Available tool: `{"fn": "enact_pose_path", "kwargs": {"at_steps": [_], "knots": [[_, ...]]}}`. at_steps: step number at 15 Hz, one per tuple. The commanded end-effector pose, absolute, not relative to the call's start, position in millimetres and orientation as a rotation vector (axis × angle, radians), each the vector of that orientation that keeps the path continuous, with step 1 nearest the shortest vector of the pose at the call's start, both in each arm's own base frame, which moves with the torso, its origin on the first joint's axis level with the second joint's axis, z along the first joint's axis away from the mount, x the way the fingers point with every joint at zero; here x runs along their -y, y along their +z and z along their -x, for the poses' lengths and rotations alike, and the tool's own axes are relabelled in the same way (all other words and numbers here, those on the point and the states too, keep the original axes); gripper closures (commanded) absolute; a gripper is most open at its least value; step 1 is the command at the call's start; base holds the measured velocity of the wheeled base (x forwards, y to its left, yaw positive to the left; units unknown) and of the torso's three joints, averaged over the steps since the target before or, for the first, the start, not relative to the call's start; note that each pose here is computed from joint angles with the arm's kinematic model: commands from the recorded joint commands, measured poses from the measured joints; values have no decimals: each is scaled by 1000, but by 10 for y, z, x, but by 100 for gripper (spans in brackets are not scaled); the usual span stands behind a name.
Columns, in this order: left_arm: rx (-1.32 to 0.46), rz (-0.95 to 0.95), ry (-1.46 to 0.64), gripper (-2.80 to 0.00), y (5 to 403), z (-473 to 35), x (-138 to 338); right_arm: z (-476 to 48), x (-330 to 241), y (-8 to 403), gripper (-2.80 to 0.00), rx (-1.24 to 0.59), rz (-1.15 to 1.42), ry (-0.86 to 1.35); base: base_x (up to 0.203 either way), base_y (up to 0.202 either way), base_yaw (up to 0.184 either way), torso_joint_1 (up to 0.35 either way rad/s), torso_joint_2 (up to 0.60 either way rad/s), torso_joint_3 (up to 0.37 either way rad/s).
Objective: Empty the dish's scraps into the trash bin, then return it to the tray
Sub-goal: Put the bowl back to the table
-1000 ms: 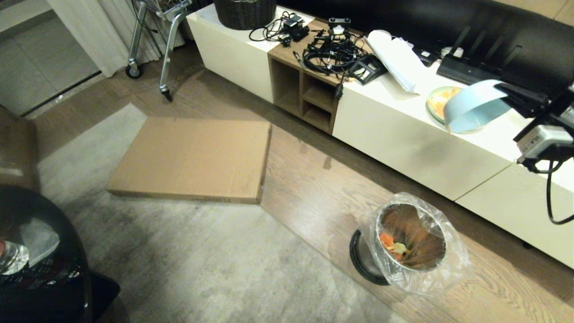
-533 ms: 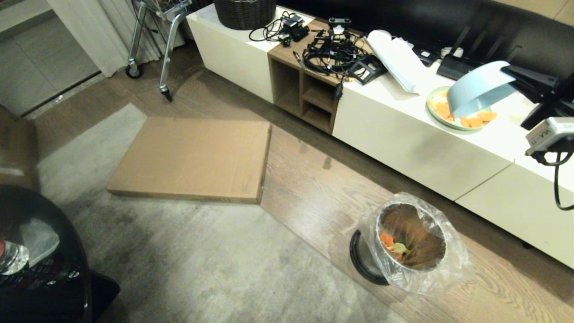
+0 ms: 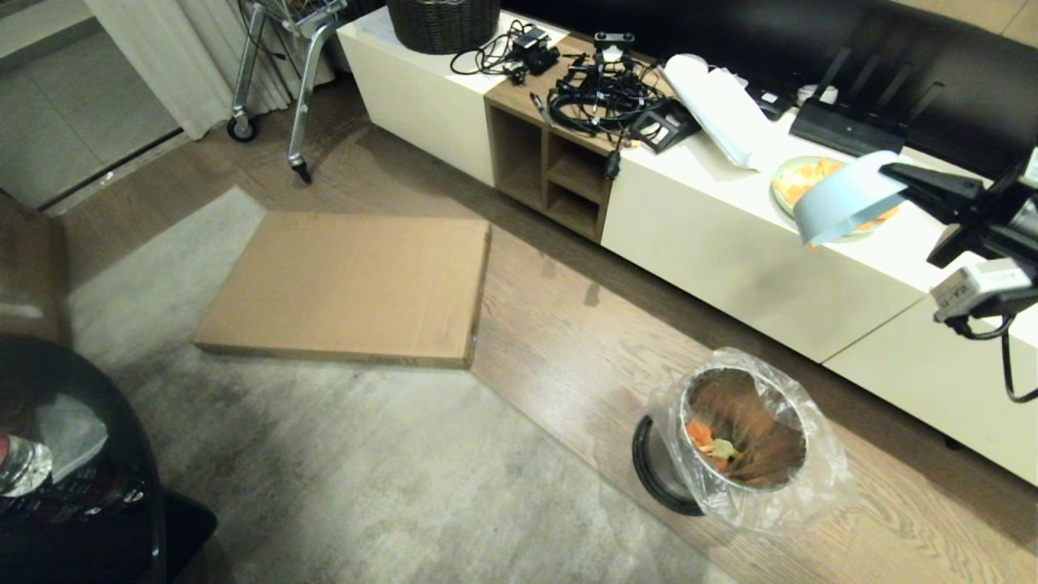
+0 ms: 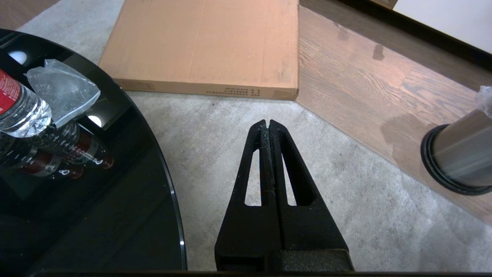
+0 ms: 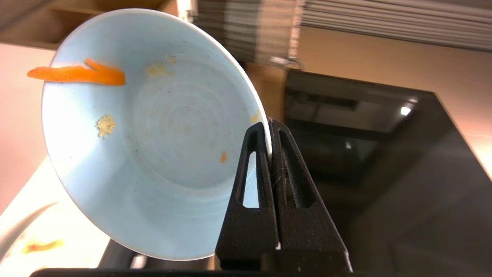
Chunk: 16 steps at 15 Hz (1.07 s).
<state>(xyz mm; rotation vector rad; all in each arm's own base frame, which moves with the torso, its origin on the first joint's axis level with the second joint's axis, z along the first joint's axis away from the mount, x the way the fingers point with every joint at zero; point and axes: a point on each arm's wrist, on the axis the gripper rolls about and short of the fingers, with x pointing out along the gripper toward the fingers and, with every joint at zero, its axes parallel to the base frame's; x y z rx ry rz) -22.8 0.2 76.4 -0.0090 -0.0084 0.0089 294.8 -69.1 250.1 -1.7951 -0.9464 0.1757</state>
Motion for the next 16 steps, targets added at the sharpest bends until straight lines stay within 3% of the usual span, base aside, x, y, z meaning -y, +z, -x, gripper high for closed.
{"fn": "enact_pose_path", "kwargs": {"at_steps": [1,9,12,16], "knots": [[9,9,9,0,764,228,-2,-2930,681,2272,0,933,1842,188,0,0,0,0,0,0],[9,9,9,0,764,228,-2,-3226,781,1697,0,849,1961,218,0,0,0,0,0,0],[9,9,9,0,764,228,-2,-3224,712,1750,0,789,1906,175,0,0,0,0,0,0],[9,9,9,0,764,228,-2,-3065,554,2072,0,887,1850,171,0,0,0,0,0,0]]}}
